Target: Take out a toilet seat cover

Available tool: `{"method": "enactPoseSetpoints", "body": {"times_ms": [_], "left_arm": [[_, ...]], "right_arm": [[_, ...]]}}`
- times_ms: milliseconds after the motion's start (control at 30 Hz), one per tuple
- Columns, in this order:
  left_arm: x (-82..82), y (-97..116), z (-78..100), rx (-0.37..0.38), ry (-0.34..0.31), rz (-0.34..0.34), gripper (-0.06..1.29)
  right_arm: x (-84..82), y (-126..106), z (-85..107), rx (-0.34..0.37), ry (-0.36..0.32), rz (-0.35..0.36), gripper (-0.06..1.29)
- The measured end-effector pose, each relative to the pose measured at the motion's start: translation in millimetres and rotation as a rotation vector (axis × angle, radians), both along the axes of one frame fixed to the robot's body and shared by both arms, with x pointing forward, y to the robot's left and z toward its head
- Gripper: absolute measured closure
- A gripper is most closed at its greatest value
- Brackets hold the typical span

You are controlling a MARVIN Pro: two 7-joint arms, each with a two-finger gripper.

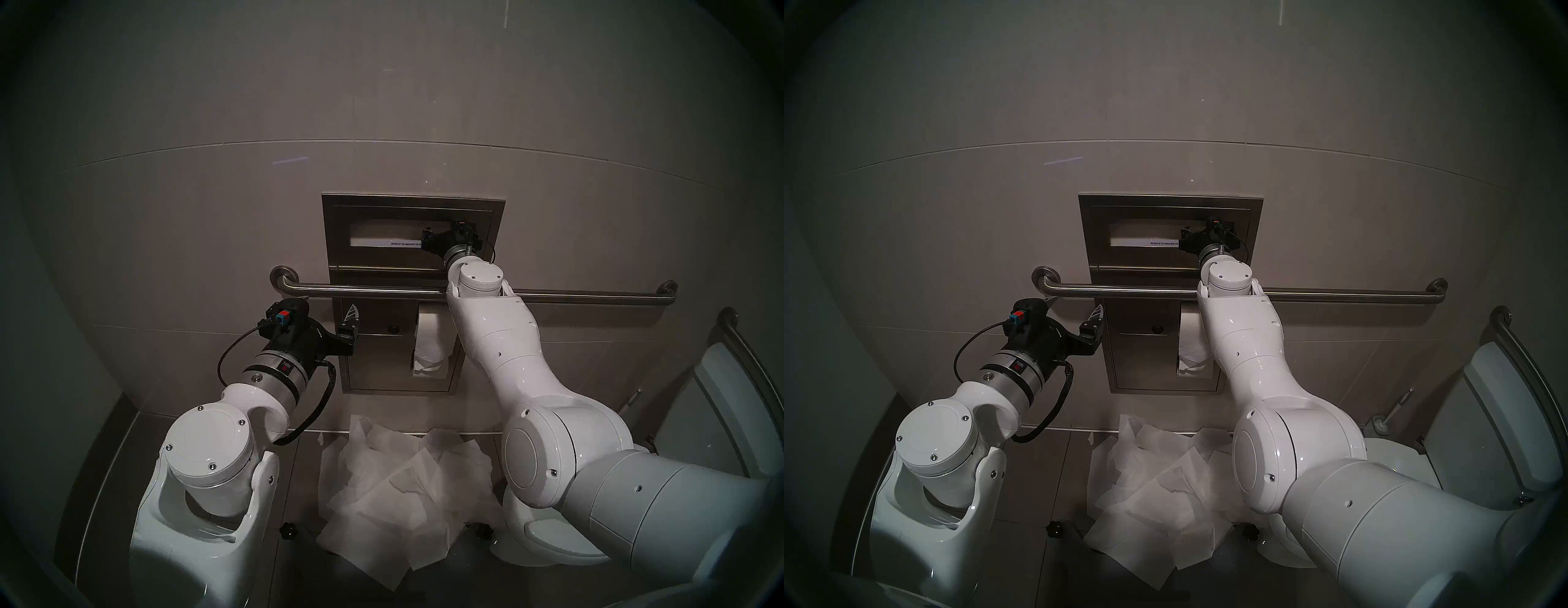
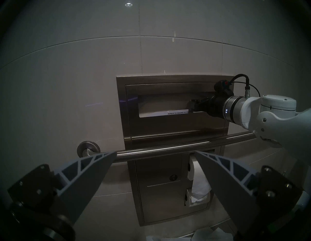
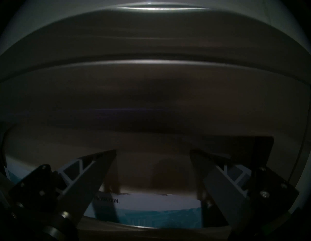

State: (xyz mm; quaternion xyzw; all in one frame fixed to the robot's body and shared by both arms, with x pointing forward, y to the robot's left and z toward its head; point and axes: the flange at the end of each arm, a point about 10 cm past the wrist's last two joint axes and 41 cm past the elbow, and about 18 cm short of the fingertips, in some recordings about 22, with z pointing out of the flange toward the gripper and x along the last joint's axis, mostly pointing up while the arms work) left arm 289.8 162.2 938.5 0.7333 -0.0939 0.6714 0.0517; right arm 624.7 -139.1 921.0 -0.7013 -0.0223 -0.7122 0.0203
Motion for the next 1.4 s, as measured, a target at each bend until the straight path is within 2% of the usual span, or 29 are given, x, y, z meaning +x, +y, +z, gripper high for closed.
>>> {"method": "enactPoseSetpoints", "body": {"times_ms": [133,300,333,400,433,467,500,533,567,600,667,833,900,933,967,1033,1067,1100,1167,1400], "left_arm": [[0.0,0.0,0.0,0.000,0.000,0.000,-0.03],[0.0,0.0,0.0,0.000,0.000,0.000,-0.03],[0.0,-0.1,0.0,-0.001,0.000,0.000,-0.03],[0.0,-0.1,0.0,-0.001,0.000,-0.001,-0.03],[0.0,-0.1,0.0,-0.001,0.000,-0.001,-0.03],[0.0,-0.1,0.0,-0.001,0.000,-0.001,-0.03],[0.0,-0.1,0.0,-0.001,0.000,0.000,-0.03],[0.0,-0.1,0.0,0.000,0.000,0.000,-0.03],[0.0,-0.1,0.1,0.000,0.000,0.000,-0.03],[-0.1,-0.1,0.2,0.000,0.000,0.000,-0.03],[-0.1,0.0,0.3,0.000,0.000,0.000,-0.03],[-0.2,0.0,0.7,0.000,-0.002,0.000,-0.03],[-0.3,-0.3,1.0,0.000,-0.003,-0.001,-0.03],[-0.3,-0.4,1.1,0.000,-0.003,-0.001,-0.03],[-0.3,-0.3,1.1,0.001,-0.003,0.000,-0.03],[-0.4,-0.3,1.4,0.001,-0.003,0.000,-0.03],[-0.4,-0.3,1.4,0.001,-0.004,0.000,-0.03],[-0.4,-0.3,1.6,0.001,-0.004,0.000,-0.03],[-0.6,-0.4,2.0,0.001,-0.005,0.000,-0.03],[-0.7,-0.5,2.3,0.002,-0.006,0.001,-0.03]], "right_arm": [[3.2,-8.6,8.9,0.036,-0.018,-0.017,0.08],[5.2,-30.0,9.4,0.069,-0.018,-0.060,0.10],[5.4,-31.2,9.4,0.074,-0.018,-0.062,0.14],[6.0,-33.6,9.4,0.086,-0.017,-0.066,0.35],[6.1,-33.8,9.3,0.089,-0.017,-0.067,0.40],[6.2,-34.1,9.0,0.093,-0.017,-0.067,0.59],[6.5,-34.3,9.0,0.098,-0.017,-0.068,0.68],[6.8,-34.5,9.0,0.102,-0.016,-0.069,0.87],[6.9,-34.6,8.8,0.105,-0.016,-0.069,0.96],[7.4,-34.5,8.6,0.110,-0.016,-0.069,1.17],[8.3,-34.3,8.5,0.114,-0.016,-0.068,1.26],[10.8,-28.1,6.6,0.103,-0.014,-0.049,1.27],[11.3,-2.8,4.0,0.084,-0.009,0.006,1.27],[11.7,2.8,1.8,0.079,-0.005,0.017,1.27],[11.9,6.4,-0.1,0.076,-0.003,0.025,1.20],[12.1,14.2,-5.6,0.067,0.001,0.044,0.31],[12.0,17.1,-8.1,0.064,0.002,0.052,0.10],[11.8,20.2,-10.9,0.061,0.002,0.059,0.01],[11.1,27.0,-17.7,0.057,-0.001,0.076,0.01],[11.4,30.6,-22.0,0.065,-0.023,0.087,0.01]]}}
